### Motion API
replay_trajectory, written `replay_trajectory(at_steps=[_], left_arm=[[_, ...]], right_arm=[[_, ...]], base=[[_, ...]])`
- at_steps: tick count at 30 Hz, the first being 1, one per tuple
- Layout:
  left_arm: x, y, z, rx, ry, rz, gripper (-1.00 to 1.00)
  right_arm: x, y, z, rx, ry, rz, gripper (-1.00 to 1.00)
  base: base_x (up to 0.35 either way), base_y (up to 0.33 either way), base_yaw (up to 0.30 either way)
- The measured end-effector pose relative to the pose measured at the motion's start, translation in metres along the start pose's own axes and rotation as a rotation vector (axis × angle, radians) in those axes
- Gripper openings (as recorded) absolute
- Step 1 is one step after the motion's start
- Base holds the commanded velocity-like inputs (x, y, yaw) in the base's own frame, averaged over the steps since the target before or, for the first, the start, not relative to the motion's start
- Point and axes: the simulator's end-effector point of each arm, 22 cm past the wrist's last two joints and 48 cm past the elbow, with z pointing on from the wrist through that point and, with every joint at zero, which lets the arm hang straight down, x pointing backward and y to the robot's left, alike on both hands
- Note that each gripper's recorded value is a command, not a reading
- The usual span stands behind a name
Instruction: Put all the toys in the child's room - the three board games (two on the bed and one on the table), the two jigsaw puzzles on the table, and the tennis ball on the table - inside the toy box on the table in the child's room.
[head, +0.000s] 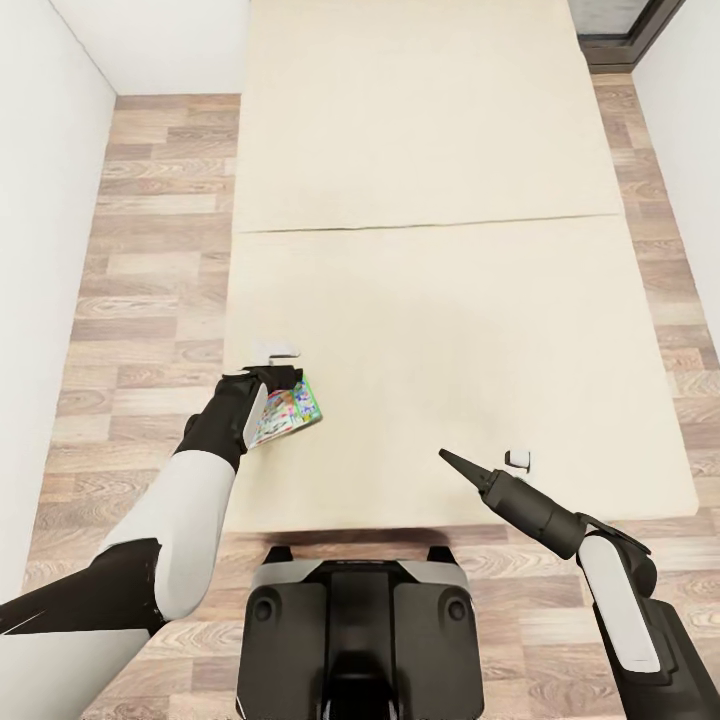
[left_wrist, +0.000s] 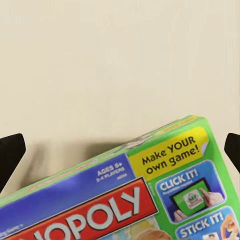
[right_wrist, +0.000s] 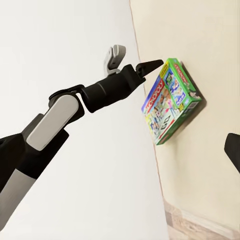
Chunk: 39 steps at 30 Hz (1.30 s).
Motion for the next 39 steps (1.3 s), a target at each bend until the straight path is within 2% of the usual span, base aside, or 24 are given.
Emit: replay_trajectory(at_steps=[31, 39], left_arm=[[0.007, -0.001, 0.007, 0.002, -0.007, 0.003, 1.00], [0.015, -0.004, 0.009, 0.010, 0.011, 0.002, 1.00]], right_arm=[[0.004, -0.007, 0.001, 0.007, 0.006, 0.012, 1.00], [0.004, -0.006, 0.001, 0.006, 0.005, 0.012, 1.00]], base=[[0.000, 0.000, 0.000], [0.000, 0.000, 0.000]])
